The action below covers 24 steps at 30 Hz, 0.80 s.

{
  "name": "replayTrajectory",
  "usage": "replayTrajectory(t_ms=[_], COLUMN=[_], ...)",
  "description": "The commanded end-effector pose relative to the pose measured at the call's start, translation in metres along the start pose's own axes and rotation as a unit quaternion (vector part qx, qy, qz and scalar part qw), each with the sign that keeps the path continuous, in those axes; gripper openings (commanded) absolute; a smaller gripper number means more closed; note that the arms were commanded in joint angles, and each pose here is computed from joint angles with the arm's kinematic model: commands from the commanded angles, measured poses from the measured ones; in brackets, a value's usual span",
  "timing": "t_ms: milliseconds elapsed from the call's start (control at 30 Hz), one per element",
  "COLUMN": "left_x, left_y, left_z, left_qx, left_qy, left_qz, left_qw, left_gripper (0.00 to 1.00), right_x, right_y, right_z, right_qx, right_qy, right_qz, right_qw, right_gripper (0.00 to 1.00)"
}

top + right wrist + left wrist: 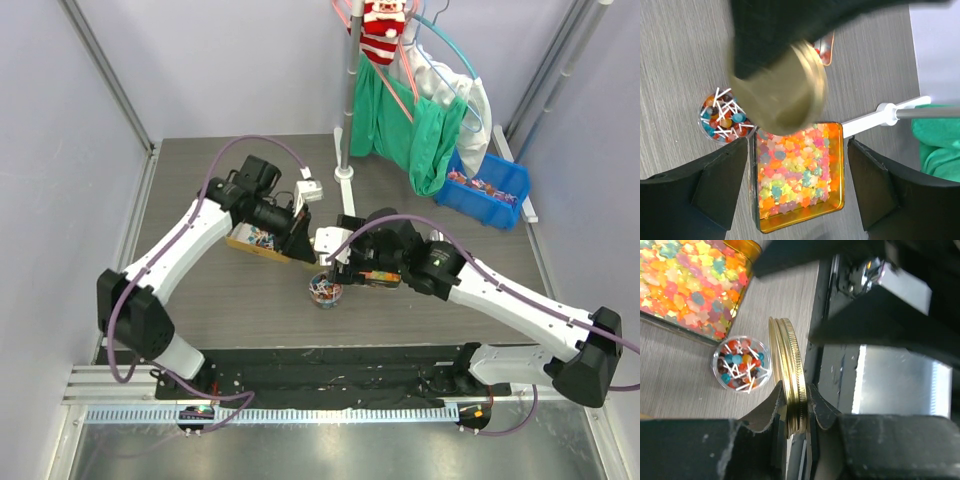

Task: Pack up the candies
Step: Adjust the bottle lid.

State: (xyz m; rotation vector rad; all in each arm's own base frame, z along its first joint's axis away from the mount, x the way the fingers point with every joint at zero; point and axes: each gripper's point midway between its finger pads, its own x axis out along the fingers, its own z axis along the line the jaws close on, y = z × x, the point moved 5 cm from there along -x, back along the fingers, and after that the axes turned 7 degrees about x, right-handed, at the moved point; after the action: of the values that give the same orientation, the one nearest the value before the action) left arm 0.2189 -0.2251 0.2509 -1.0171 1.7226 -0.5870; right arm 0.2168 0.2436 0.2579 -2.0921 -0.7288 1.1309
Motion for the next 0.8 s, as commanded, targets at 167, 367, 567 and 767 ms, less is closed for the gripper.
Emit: replayTrajectory(t_ms=[167, 367, 567, 767], left_x=[0.002, 0.004, 0.002, -0.001], left_y=[-0.025, -0.028, -0.028, -0.027], left_z=[0.031, 0.036, 0.029, 0.023], left_qx=[-0.12, -0.147, -0.141, -0.131], left_qy=[0.043, 0.085, 0.11, 0.108], left_qz=[-0.047, -0.061, -0.066, -0.069], left_qw=[0.991, 0.984, 0.982, 0.983], left_gripper=[0.0, 0.0, 0.0, 0.0], right_x=[0.003, 0.018, 0.029, 0.033], right_y=[-0.035, -0.035, -0.034, -0.032], right_z=[-0.007, 0.0, 0.002, -0.006], right_qx=[-0.01, 0.001, 0.016, 0.021], right_qy=[0.04, 0.035, 0.038, 0.064], right_qz=[-0.046, -0.053, -0.061, -0.051], right_qw=[0.998, 0.998, 0.997, 0.996], right_gripper=[0.87, 0.9, 0.99, 1.0])
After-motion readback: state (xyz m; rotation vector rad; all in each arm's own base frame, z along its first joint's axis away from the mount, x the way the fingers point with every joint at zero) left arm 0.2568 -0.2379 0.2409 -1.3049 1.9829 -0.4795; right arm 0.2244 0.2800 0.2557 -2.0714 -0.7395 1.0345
